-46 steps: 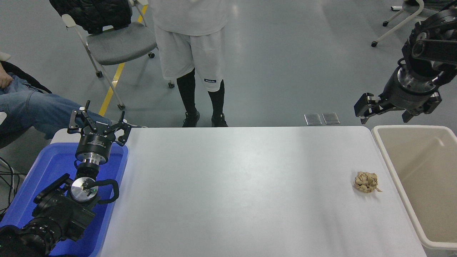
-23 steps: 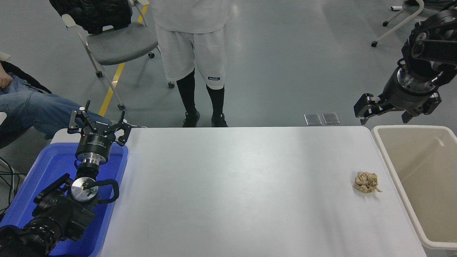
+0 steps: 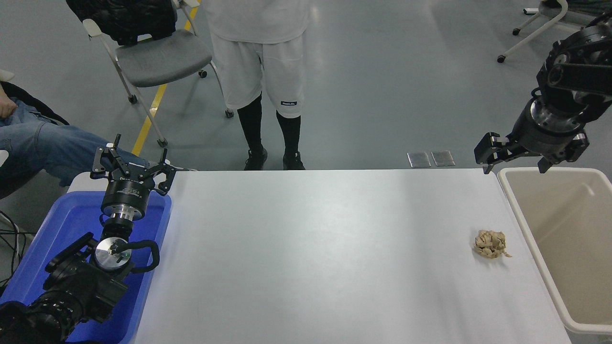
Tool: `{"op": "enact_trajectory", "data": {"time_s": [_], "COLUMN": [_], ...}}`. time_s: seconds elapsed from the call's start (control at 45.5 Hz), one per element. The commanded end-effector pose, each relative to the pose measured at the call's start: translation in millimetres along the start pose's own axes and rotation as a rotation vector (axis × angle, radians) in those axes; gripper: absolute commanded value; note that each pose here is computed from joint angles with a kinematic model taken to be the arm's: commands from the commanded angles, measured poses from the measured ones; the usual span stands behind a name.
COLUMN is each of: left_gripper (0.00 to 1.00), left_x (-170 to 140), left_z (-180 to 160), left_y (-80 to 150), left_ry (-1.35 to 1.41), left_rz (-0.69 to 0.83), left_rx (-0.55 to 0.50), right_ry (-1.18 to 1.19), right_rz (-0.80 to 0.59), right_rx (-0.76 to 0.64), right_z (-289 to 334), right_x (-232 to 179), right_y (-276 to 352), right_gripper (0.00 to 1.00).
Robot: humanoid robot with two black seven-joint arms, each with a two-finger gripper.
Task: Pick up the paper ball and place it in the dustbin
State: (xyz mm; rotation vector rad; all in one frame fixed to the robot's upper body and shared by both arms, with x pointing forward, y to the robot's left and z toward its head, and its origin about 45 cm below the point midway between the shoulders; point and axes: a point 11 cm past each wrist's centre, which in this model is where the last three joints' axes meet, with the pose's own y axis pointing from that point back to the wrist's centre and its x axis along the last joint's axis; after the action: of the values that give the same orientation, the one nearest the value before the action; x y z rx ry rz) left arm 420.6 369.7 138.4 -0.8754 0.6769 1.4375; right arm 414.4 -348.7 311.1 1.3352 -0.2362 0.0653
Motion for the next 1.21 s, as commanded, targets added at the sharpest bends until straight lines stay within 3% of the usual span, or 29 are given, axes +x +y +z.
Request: {"op": "enact_trajectory", "data": {"time_s": [0.0, 0.242, 0.549, 1.187], "left_gripper": [0.99, 0.99, 0.99, 0.99], "left_x": [0.0, 0.0, 0.0, 0.0], "left_z": [0.0, 0.0, 0.0, 0.3], "left_y": [0.0, 0.0, 0.0, 0.0], "left_ry": [0.000, 0.000, 0.000, 0.001], "left_rz": [0.000, 0.000, 0.000, 0.001], "left_rx": [0.000, 0.000, 0.000, -0.003], "right_ry": [-0.026, 0.016, -0.074, -0.319], "right_rz": [-0.045, -0.129, 0.091, 0.139], "right_rx": [0.000, -0.044, -0.085, 0.011], "right_z": [12.2, 19.5, 34.0, 37.2], "right_x": [-12.4, -41.5, -38.3, -65.8], "right_y": [-21.9, -65.7, -103.8, -174.7], "right_gripper": [1.00, 1.00, 1.00, 1.00]}}
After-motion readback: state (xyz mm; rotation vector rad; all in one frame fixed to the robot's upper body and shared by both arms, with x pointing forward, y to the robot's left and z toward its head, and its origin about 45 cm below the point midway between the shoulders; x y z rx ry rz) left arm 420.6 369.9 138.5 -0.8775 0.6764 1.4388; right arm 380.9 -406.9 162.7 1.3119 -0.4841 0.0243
